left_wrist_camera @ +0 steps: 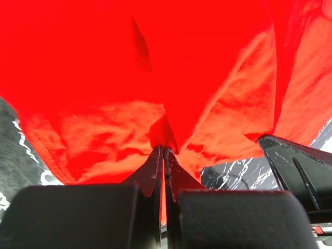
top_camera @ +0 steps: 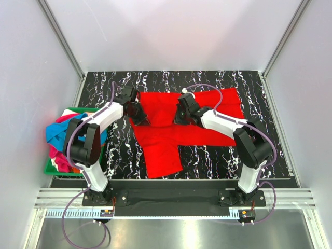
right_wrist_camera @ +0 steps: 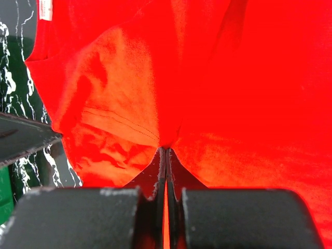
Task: Fold and stack the t-shirts
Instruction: Fold the tshirt
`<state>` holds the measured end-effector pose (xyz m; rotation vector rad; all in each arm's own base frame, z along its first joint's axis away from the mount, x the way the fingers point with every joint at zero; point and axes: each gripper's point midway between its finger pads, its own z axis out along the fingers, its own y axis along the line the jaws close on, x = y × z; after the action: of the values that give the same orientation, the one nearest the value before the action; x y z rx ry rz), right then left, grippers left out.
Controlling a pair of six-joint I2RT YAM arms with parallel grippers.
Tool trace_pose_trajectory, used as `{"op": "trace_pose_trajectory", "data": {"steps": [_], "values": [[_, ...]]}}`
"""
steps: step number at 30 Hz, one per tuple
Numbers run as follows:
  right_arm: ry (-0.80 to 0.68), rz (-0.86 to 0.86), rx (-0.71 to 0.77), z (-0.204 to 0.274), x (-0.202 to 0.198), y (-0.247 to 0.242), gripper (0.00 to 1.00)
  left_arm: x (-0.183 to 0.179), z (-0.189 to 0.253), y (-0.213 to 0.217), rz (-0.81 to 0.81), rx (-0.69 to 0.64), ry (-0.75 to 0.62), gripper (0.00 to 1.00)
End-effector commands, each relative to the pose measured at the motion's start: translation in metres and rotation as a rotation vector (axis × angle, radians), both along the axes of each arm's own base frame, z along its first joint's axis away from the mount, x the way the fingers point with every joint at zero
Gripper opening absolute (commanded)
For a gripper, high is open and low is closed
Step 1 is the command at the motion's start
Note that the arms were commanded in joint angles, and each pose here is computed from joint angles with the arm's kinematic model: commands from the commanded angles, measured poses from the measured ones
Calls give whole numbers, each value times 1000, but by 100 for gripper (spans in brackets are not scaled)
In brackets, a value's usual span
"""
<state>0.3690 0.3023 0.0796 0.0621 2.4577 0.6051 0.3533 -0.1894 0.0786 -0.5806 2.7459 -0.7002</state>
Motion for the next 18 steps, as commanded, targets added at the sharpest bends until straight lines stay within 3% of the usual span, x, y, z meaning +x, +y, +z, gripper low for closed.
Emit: {"op": "trace_pose_trajectory", "data": {"steps": [1, 8, 9, 10, 15, 17, 18], "values": [[-74, 21, 31, 29, 1, -1, 0, 0, 18, -9, 0, -5, -75, 0], [-30, 31, -12, 4, -9, -9, 0, -13, -4, -11, 12, 12, -9, 0], [-22, 30, -20, 1, -10, -11, 0, -15, -7, -11, 14, 14, -1, 2], [-15, 33, -26, -3, -11, -12, 0, -17, -8, -13, 7, 17, 1, 11], [-4, 20, -43, -5, -10, -19, 1, -17, 5, -8, 11, 54, -40, 19], [9, 22, -54, -8, -9, -22, 7, -20, 6, -6, -4, 75, -34, 30], [24, 19, -64, -8, -9, -24, 18, -19, 9, -6, -13, 77, -38, 31]]}}
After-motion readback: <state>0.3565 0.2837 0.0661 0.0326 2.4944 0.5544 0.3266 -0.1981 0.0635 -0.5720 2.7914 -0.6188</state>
